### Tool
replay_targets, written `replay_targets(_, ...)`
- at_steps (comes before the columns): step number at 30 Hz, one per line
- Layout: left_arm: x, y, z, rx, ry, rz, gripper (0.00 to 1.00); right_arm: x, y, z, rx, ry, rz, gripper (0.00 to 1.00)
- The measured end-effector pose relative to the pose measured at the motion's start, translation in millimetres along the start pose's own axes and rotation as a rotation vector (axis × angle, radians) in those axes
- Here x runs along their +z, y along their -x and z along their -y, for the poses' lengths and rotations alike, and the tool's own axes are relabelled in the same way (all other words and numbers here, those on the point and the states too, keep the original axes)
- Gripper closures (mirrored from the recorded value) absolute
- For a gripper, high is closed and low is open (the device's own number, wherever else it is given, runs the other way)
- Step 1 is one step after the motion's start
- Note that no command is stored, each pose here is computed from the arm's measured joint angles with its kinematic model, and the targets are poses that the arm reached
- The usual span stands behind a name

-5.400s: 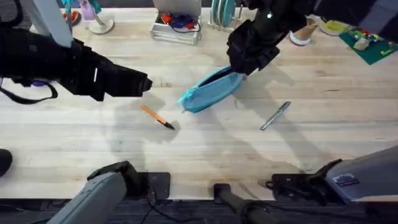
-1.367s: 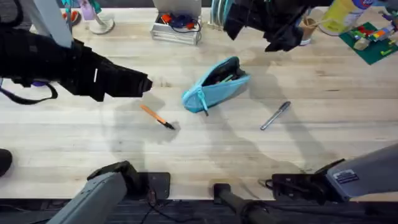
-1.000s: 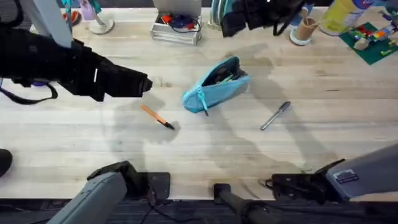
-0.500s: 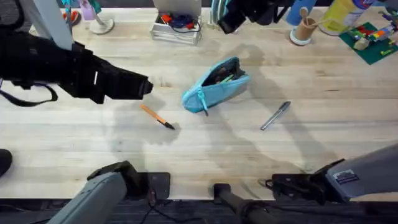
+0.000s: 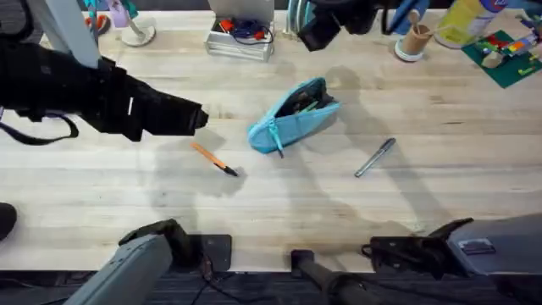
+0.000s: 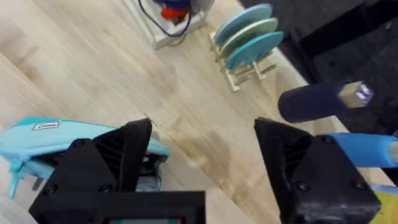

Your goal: Unzip the bag, pick up the pens from the table one at a time and place them inside, then zip the bag closed.

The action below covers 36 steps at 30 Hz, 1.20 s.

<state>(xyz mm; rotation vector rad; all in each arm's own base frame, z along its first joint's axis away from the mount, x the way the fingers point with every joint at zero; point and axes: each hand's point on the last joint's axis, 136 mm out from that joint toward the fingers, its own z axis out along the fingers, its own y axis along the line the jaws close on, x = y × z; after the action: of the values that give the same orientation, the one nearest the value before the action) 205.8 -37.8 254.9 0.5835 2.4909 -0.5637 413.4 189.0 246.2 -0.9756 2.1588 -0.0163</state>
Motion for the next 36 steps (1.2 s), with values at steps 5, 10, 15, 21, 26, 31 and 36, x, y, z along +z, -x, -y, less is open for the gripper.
replay_targets(5, 0, 0.1, -0.1, 0.000, 0.000, 0.000, 0.006, -37, 2, -1, 0.001, -0.028, 0.103, 0.004)
replay_targets(10, 0, 0.0, -0.1, 0.000, 0.000, 0.000, 0.006, -63, -7, -4, 0.005, -0.063, 0.183, 0.003)
replay_targets(15, 0, 0.5, 0.4, 0.000, -0.003, 0.002, 0.006, -73, -29, -2, 0.023, -0.091, 0.198, 0.004)
replay_targets(21, 0, 0.6, 0.6, 0.000, -0.003, 0.003, 0.006, -75, -62, 2, 0.053, -0.115, 0.161, 0.004)
replay_targets(26, 0, 0.6, 0.6, 0.000, -0.003, 0.003, 0.006, -82, -89, -6, 0.065, -0.103, 0.103, 0.004)
replay_targets(31, 0, 0.6, 0.5, 0.000, -0.004, 0.003, 0.006, -91, -134, -31, 0.094, -0.024, -0.059, 0.005)
replay_targets(36, 0, 1.1, 0.1, 0.002, -0.002, 0.005, 0.006, -93, -169, -49, 0.162, 0.037, -0.204, 0.003)
